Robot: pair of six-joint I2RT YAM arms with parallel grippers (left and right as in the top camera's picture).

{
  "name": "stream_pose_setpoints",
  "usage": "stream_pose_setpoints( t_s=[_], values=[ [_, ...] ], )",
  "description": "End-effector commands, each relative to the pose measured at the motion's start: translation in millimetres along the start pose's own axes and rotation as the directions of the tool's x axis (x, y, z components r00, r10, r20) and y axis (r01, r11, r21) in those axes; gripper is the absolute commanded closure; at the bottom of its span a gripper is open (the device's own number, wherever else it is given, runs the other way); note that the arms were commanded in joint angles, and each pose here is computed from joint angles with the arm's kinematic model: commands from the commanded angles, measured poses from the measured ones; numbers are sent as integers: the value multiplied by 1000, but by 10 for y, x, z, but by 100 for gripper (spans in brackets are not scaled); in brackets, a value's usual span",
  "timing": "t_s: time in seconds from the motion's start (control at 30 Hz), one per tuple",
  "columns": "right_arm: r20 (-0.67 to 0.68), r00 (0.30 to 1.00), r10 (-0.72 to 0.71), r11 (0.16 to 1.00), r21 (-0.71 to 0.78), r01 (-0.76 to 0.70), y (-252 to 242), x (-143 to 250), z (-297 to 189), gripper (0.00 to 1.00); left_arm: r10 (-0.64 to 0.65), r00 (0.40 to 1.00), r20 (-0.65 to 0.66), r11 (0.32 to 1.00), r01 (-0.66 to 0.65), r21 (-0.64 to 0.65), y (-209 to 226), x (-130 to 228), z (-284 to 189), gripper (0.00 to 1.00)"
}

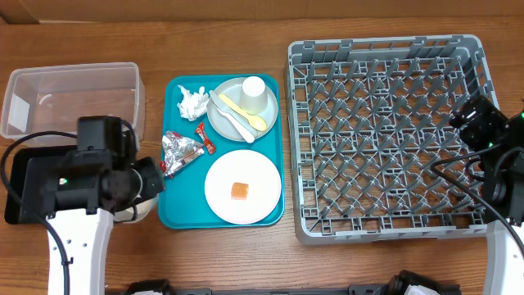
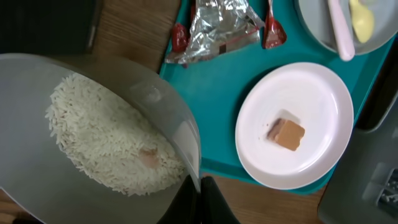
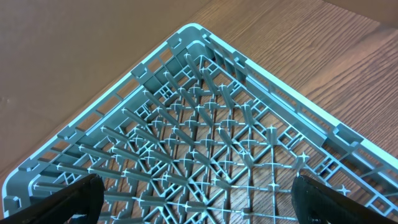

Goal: Sort waste into correct bins and load items into the dishwasher rack
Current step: 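Carry the white bowl with the left gripper over the black tray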

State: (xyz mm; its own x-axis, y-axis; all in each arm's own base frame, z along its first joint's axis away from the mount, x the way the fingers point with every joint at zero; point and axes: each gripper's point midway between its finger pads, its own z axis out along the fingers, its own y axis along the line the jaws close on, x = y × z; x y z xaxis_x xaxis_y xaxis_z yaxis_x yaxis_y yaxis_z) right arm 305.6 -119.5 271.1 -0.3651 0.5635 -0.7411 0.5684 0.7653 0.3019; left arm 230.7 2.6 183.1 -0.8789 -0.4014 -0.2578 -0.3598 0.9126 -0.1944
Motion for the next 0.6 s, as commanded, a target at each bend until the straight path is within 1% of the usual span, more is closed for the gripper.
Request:
stream_pose_setpoints(
  t_s=[0.0, 0.17, 0.43, 0.57],
  values=[
    [37, 999, 11, 1000, -3, -11, 26, -133, -73, 0, 17, 998, 55, 999, -19, 37, -18, -145, -84, 96],
    [37, 999, 11, 1000, -3, -11, 26, -133, -73, 0, -30, 996, 88, 999, 27, 33, 68, -317, -35, 96],
    [37, 999, 11, 1000, -3, -11, 26, -133, -73, 0, -133, 989, 69, 991, 132, 14, 302, -578, 219, 96],
    [38, 999, 11, 1000, -3, -11, 26, -133, -73, 0, -183, 978, 102, 983, 181, 30, 430, -768, 291, 96]
  ],
)
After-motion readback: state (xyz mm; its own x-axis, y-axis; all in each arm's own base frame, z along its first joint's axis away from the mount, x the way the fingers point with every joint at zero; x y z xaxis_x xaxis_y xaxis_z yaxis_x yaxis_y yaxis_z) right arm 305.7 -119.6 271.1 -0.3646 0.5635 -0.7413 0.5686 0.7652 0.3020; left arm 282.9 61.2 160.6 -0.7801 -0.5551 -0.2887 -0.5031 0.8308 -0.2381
